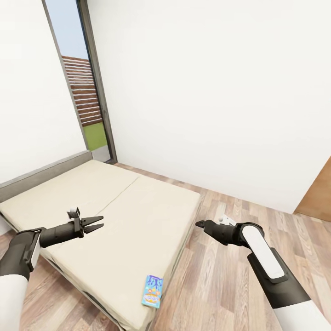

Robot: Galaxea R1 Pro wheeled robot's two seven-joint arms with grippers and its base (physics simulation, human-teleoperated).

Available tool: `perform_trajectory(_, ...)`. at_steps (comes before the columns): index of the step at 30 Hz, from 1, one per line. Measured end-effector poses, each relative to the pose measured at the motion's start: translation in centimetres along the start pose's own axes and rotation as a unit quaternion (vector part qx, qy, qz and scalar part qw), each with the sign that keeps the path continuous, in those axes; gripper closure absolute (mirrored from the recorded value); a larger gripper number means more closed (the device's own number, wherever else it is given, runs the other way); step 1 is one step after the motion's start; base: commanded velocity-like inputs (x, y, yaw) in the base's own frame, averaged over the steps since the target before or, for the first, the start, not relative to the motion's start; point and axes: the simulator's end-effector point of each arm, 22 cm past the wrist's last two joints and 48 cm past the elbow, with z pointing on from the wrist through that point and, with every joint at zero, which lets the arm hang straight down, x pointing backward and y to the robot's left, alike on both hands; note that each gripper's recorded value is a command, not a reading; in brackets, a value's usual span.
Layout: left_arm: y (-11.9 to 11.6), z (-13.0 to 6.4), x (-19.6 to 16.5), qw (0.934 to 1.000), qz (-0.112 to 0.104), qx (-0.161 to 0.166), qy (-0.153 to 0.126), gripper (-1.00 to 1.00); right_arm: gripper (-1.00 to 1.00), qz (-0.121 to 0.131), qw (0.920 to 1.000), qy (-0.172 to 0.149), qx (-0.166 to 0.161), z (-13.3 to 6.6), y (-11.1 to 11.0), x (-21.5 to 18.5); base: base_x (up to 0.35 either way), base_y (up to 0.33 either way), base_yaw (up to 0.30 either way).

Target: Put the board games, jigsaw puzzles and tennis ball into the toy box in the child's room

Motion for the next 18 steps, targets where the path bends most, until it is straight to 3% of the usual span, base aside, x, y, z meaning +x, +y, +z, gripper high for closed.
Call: perform_trajectory(18,-0.01,-0.01,-0.02,1.0000,-0.002,0.000,0.000,-1.00,-1.00,0.000,1.0000,0.000,0.000,0.00,0.00,0.00,0.002,-0.010,0.003)
